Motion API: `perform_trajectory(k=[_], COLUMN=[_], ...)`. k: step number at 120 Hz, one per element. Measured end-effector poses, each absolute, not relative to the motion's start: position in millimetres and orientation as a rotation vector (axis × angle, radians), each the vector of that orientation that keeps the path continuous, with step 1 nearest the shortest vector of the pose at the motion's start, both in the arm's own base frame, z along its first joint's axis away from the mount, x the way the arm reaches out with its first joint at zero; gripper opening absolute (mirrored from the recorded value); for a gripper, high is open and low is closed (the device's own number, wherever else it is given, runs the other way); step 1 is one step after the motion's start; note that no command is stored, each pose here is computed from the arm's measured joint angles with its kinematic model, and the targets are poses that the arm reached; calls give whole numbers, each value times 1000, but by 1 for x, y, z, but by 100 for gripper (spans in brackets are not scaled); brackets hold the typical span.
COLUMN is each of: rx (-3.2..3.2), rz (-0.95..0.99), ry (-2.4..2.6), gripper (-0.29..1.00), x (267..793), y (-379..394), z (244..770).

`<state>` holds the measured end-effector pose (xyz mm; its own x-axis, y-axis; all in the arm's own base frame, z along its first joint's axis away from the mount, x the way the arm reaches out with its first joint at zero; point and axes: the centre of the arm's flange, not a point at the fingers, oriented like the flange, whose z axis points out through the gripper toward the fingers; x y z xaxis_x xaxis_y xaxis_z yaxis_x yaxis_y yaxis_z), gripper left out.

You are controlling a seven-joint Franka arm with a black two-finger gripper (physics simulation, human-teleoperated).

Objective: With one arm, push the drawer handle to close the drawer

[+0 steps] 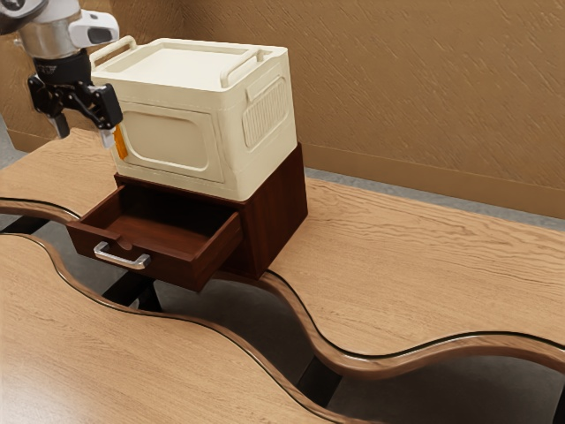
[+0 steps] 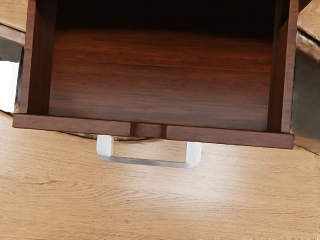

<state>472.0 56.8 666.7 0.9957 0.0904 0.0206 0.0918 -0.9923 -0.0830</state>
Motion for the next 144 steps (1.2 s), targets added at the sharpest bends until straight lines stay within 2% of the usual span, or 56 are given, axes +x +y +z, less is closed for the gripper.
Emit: perform_trajectory(k=[14, 22, 30, 39, 52, 62, 73, 99, 144], rx=[-3048, -3049, -3044, -3034, -3032, -3037, -3044, -3051, -3052], rz=[-20, 16, 136, 236, 231, 202, 145, 9, -85], ry=[-95, -116, -79, -73, -87, -96, -120, -131, -143], gripper=[70, 70, 69, 51, 23, 11, 3, -5, -8], x=[468, 448, 426, 400, 384, 394, 405, 425, 461], y=[43, 48, 35, 35, 40, 46, 55, 63, 84], z=[666, 656, 614, 559, 509, 476, 456, 427, 399])
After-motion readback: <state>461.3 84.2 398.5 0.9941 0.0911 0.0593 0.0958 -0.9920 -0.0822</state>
